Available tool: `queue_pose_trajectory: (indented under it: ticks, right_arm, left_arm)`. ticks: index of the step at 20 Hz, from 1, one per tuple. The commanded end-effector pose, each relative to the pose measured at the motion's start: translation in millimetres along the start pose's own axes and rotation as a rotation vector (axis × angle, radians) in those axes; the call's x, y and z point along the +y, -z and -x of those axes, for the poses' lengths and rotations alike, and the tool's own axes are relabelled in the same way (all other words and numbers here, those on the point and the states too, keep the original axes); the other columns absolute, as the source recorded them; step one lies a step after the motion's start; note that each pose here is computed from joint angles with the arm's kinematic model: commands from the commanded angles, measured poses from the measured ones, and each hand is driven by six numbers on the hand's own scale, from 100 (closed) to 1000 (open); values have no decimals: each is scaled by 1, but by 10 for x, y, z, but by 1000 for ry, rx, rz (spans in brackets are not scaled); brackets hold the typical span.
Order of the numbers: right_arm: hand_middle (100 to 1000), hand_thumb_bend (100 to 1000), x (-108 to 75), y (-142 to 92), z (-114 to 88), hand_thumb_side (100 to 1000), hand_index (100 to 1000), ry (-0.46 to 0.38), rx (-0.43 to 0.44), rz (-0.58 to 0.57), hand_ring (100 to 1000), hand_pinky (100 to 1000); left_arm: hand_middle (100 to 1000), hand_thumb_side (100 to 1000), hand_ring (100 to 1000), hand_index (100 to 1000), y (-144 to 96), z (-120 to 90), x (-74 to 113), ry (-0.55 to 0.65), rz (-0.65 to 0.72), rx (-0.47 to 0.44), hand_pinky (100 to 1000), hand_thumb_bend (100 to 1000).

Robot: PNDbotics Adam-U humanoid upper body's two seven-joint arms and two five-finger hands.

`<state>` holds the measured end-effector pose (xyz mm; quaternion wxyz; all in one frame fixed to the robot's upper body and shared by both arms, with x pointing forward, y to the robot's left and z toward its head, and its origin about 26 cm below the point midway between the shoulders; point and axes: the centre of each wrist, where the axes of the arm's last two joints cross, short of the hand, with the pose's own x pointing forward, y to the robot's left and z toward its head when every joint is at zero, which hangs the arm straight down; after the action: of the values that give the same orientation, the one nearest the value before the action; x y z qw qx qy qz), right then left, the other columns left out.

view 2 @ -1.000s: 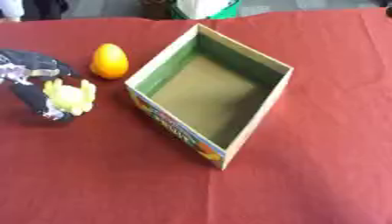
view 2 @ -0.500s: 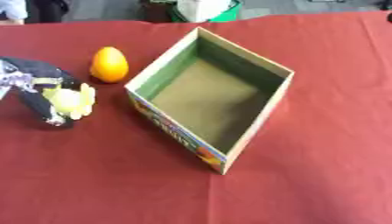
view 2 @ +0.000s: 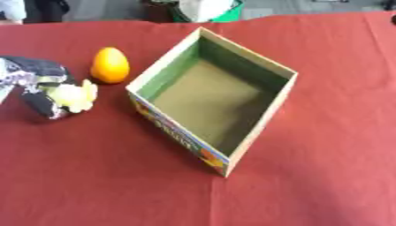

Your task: Pick up objects on the table and place them in the box.

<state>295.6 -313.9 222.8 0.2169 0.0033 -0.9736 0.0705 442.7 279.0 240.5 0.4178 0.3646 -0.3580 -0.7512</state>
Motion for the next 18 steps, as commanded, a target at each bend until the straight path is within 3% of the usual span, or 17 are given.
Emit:
queue_pose_trajectory:
  ticks: [1,3,9,11,12,18]
  right_arm:
    - [763,100,-9,56,-60,1000,928,-14,-24,-17,941,696]
    - [763,100,-10,53,-60,1000,927,-14,-24,-15,941,696]
    - [763,100,-21,33,-59,1000,928,-18,-17,-10,941,696]
    - [763,100,-24,28,-59,1000,927,-19,-15,-7,940,696]
    - [763,100,-26,25,-58,1000,927,-19,-14,-6,940,696]
    - [763,100,-35,14,-59,1000,927,-20,-11,0,939,696]
  left_arm:
    - [599,200,629,703,-100,81,92,0,-67,36,600,100]
    - [553,144,589,657,-119,78,107,14,-119,59,560,100]
    - [491,164,520,573,-191,92,175,34,-228,119,491,100]
    - [489,206,515,559,-254,78,242,44,-251,130,486,100]
    - [490,173,514,554,-292,61,285,51,-261,133,484,100]
    - [490,201,507,528,-592,-118,573,89,-336,109,478,100]
